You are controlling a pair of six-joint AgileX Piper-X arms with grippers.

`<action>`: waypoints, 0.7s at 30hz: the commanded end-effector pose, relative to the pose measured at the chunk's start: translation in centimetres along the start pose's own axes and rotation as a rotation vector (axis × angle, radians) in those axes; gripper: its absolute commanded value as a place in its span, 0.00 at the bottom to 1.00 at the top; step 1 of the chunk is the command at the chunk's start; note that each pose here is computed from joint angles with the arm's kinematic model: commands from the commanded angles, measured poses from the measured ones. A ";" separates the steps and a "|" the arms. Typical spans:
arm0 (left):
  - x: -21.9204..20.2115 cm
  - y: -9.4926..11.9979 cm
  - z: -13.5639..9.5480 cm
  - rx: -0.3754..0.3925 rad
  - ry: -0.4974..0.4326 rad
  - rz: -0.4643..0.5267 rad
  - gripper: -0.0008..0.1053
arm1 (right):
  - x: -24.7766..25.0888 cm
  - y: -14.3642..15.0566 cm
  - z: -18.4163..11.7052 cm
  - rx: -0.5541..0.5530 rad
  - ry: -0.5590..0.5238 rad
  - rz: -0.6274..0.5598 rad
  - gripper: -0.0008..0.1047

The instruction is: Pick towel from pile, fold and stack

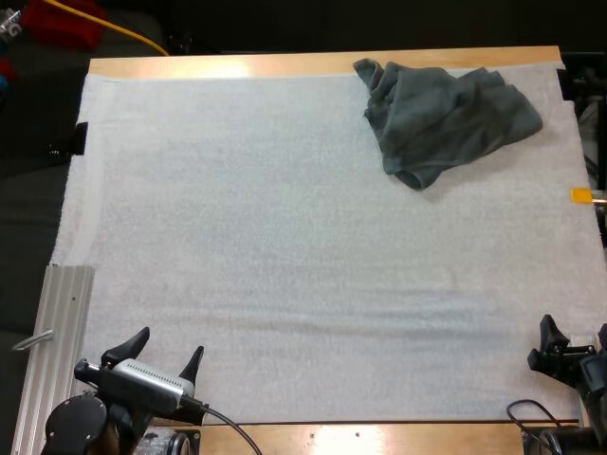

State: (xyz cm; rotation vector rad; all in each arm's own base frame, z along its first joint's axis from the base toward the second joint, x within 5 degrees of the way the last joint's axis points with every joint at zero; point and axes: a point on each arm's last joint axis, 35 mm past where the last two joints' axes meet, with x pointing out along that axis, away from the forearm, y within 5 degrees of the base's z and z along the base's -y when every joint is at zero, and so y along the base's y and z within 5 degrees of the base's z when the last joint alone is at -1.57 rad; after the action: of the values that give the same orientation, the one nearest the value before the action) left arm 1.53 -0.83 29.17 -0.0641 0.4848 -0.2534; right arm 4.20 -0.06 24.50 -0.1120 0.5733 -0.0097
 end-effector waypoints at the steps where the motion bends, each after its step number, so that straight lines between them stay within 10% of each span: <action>1: 0.3 0.0 0.3 0.004 -0.004 -0.016 0.65 | 0.0 0.0 0.1 0.001 -0.001 0.008 0.72; 21: -3.2 -1.4 3.0 -0.014 -0.148 -0.191 0.65 | -2.6 0.4 2.2 0.104 -0.102 0.219 0.72</action>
State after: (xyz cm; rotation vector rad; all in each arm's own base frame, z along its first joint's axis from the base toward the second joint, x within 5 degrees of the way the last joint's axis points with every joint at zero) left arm -0.31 -1.32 33.16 -0.1295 0.3335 -0.4198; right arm 3.27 0.63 27.33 0.0470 0.4896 0.1724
